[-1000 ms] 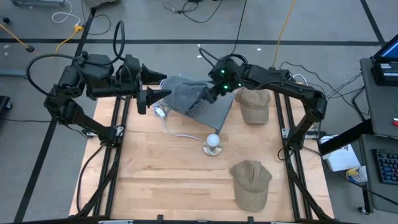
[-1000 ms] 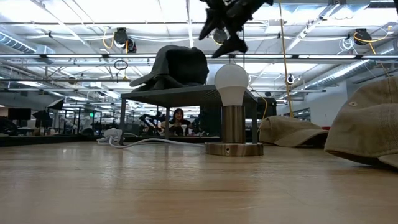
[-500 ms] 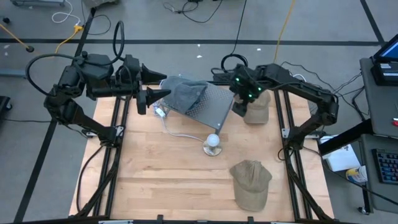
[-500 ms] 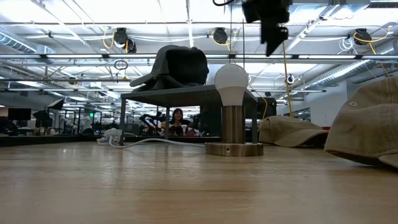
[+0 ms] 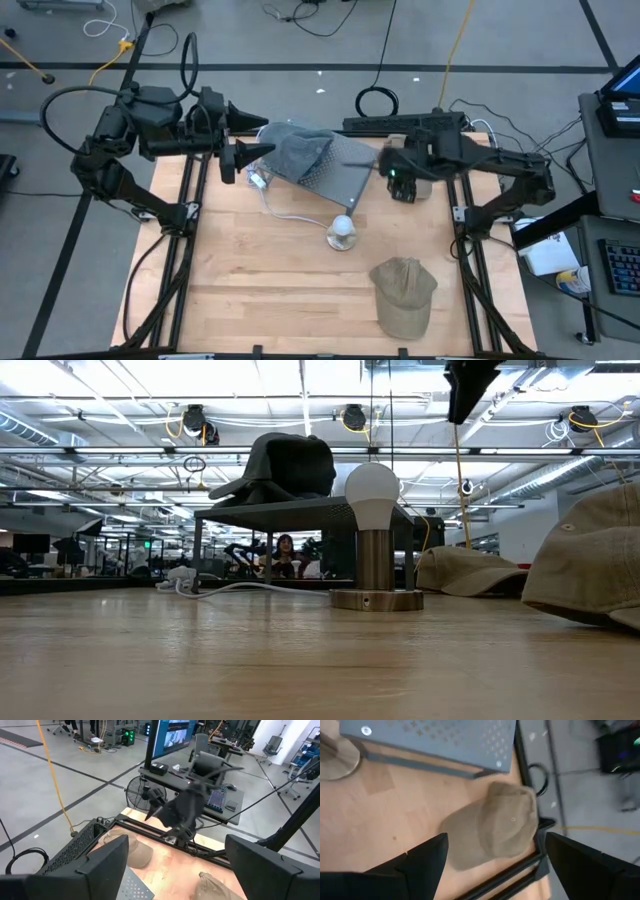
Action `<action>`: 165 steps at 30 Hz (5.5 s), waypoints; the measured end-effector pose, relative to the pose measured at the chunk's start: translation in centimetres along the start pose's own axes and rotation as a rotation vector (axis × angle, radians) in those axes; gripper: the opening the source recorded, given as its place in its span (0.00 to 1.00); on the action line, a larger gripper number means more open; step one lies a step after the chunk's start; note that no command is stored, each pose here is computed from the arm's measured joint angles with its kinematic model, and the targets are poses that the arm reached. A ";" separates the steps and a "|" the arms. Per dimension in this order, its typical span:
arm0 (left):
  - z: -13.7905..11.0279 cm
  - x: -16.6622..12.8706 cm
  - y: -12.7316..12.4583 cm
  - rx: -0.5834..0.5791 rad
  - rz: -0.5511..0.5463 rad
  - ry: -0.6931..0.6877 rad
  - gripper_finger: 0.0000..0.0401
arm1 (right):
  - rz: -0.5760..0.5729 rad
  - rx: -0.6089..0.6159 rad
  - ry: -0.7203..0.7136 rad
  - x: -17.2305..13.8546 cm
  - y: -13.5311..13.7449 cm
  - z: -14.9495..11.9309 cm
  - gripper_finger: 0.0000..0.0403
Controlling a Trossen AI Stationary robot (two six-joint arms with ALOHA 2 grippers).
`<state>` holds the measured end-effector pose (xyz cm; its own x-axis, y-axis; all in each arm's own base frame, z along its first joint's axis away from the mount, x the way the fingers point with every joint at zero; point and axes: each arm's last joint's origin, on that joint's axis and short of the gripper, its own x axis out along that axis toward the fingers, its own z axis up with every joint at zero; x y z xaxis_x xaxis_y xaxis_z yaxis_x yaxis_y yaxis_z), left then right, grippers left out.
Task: Pick & Place hat
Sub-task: Put the top brown cap on the shelf
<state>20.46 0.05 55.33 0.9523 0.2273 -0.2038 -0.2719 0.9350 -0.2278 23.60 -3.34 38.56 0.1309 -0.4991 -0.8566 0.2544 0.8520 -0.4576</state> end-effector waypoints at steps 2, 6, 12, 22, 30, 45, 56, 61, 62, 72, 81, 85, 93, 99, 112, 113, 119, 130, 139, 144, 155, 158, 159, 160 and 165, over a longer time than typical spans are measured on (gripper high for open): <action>0.0 0.0 0.0 0.000 0.000 0.000 0.85 | -0.035 -0.042 -0.004 0.0 1.0 -0.7 0.82; 0.0 0.0 0.0 -0.003 0.000 0.000 0.84 | -0.060 -0.047 0.035 1.2 3.3 -3.0 0.82; 0.0 0.0 0.0 -0.006 0.000 0.000 0.85 | -0.112 -0.073 0.064 4.2 6.9 -7.0 0.82; 0.0 0.0 0.0 -0.004 0.001 0.000 0.82 | -0.167 -0.306 0.106 11.3 11.9 -11.8 0.82; 0.0 0.0 0.0 -0.002 0.001 0.000 0.84 | -0.174 -0.269 0.149 12.8 11.5 -11.2 0.82; -0.1 0.0 0.0 -0.004 -0.013 0.010 0.81 | -0.155 -0.183 0.108 16.7 9.5 -9.4 0.82; -0.1 0.0 0.0 0.004 -0.023 0.018 0.81 | -0.193 -0.198 0.301 21.1 8.6 -8.9 0.82; -0.1 0.0 0.0 0.003 -0.028 0.020 0.78 | -0.258 -0.246 0.331 22.1 8.9 -8.7 0.78; -0.1 0.0 -0.1 0.004 -0.030 0.022 0.78 | -0.266 -0.249 0.334 22.2 8.9 -8.7 0.75; -0.4 0.0 0.0 0.010 -0.024 0.046 0.78 | -0.290 -0.277 0.360 21.7 8.7 -8.9 0.21; -0.4 0.0 0.0 -0.004 -0.025 0.044 0.74 | -0.333 -0.244 0.433 18.7 7.1 -9.1 0.03; -0.3 0.1 0.0 -0.027 -0.063 0.055 0.74 | -0.321 -0.203 0.390 15.4 6.1 -9.0 0.02; -0.1 0.2 0.7 -0.123 -0.152 0.092 0.78 | -0.356 -0.118 0.205 7.4 3.4 -9.2 0.01; 0.1 0.4 1.6 -0.214 -0.116 0.088 0.81 | -0.414 -0.106 -0.005 2.6 1.5 -8.6 0.01; 0.7 1.0 4.2 -0.519 -0.014 0.070 0.81 | -0.891 -0.343 -0.178 -2.7 0.0 -5.2 0.01; 0.7 1.2 4.4 -0.539 -0.003 0.064 0.81 | -0.894 -0.353 -0.195 -3.1 0.1 -4.8 0.01; 0.8 2.4 5.7 -0.681 0.013 0.077 0.81 | -0.840 -0.328 -0.406 -5.9 0.3 -3.2 0.01; 1.2 5.8 9.2 -0.896 -0.053 0.141 0.81 | -0.877 -0.309 -0.866 -10.9 -0.8 -0.6 0.01; 2.1 8.6 11.8 -0.975 -0.274 0.185 0.81 | -0.957 -0.409 -0.778 -10.9 -0.5 0.0 0.01; 3.5 8.4 11.4 -0.934 -0.405 0.121 0.81 | -0.970 -0.247 -0.767 -11.2 -2.6 -0.9 0.01; 4.9 7.1 12.7 -1.009 -0.470 0.062 0.81 | -0.974 -0.421 -0.822 -12.0 -1.9 -2.0 0.02; 4.8 7.1 13.1 -1.019 -0.464 0.081 0.81 | -0.964 -0.519 -0.812 -12.0 -0.6 -1.9 0.03; 4.7 7.1 13.2 -1.025 -0.458 0.089 0.81 | -0.957 -0.533 -0.821 -12.0 -0.3 -1.9 0.03; 4.5 7.2 13.2 -1.036 -0.446 0.101 0.81 | -0.952 -0.539 -0.831 -12.1 0.0 -1.9 0.03; 3.3 7.5 13.5 -1.065 -0.372 0.188 0.81 | -0.929 -0.559 -0.879 -12.6 0.9 -2.2 0.01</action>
<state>24.36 15.23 53.87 0.9870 -0.1432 -0.0733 -0.0422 0.2096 -0.9769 20.12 4.11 48.44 0.7317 -0.6666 0.1424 0.1944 0.0038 -0.9809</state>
